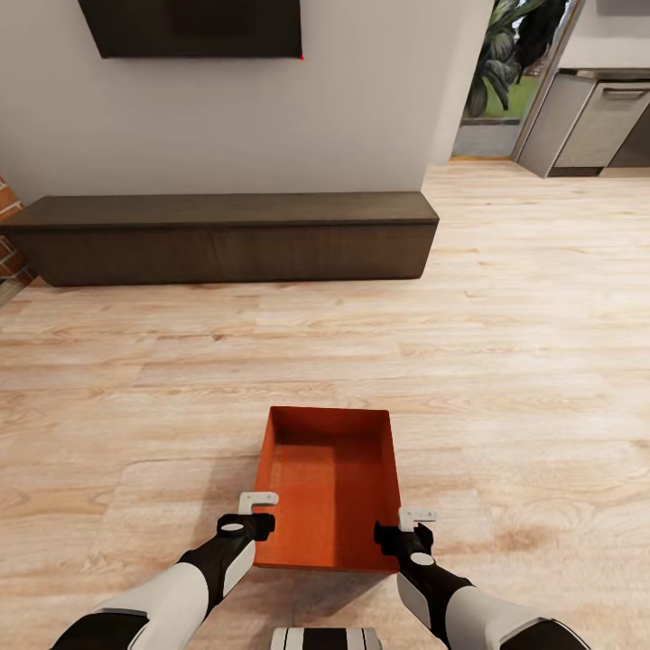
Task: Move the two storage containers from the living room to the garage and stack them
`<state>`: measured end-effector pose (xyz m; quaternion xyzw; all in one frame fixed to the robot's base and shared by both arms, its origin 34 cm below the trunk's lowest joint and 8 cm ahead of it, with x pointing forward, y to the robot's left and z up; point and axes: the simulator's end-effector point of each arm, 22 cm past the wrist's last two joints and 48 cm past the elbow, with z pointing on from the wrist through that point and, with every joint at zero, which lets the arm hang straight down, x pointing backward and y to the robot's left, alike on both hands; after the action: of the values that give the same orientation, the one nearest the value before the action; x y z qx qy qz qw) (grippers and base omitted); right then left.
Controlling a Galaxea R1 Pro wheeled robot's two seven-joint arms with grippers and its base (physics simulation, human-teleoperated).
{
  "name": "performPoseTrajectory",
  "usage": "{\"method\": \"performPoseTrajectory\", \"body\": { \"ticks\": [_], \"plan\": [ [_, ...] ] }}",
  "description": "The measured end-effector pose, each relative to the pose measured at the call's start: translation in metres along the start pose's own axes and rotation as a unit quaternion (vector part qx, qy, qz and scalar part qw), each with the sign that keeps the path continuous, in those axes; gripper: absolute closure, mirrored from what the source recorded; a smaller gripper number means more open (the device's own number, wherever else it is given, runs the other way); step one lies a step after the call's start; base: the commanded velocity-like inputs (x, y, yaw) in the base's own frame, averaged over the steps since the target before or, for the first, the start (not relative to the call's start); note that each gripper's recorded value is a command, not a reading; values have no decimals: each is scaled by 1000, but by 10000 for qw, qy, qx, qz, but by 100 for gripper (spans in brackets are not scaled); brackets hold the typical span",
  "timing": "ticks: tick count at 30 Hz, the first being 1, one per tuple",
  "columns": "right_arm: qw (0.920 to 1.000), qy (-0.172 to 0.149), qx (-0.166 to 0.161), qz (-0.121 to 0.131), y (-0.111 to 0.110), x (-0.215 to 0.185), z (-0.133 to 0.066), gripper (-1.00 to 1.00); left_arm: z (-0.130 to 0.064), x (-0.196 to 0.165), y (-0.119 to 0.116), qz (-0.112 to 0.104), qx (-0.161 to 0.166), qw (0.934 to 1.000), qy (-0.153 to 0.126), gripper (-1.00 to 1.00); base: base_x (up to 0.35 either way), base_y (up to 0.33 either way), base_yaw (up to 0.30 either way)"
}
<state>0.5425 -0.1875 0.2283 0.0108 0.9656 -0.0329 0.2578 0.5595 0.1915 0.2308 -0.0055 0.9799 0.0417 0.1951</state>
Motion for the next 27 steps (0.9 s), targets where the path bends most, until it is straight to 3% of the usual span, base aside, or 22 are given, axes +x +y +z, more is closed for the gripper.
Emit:
{"method": "performPoseTrajectory", "body": {
  "ticks": [27],
  "plan": [
    [10000,-4,8,-19,-2,0,0,-100,0,-1,0,-11,-9,10000,-10,-100,0,0,0]
  ]
}}
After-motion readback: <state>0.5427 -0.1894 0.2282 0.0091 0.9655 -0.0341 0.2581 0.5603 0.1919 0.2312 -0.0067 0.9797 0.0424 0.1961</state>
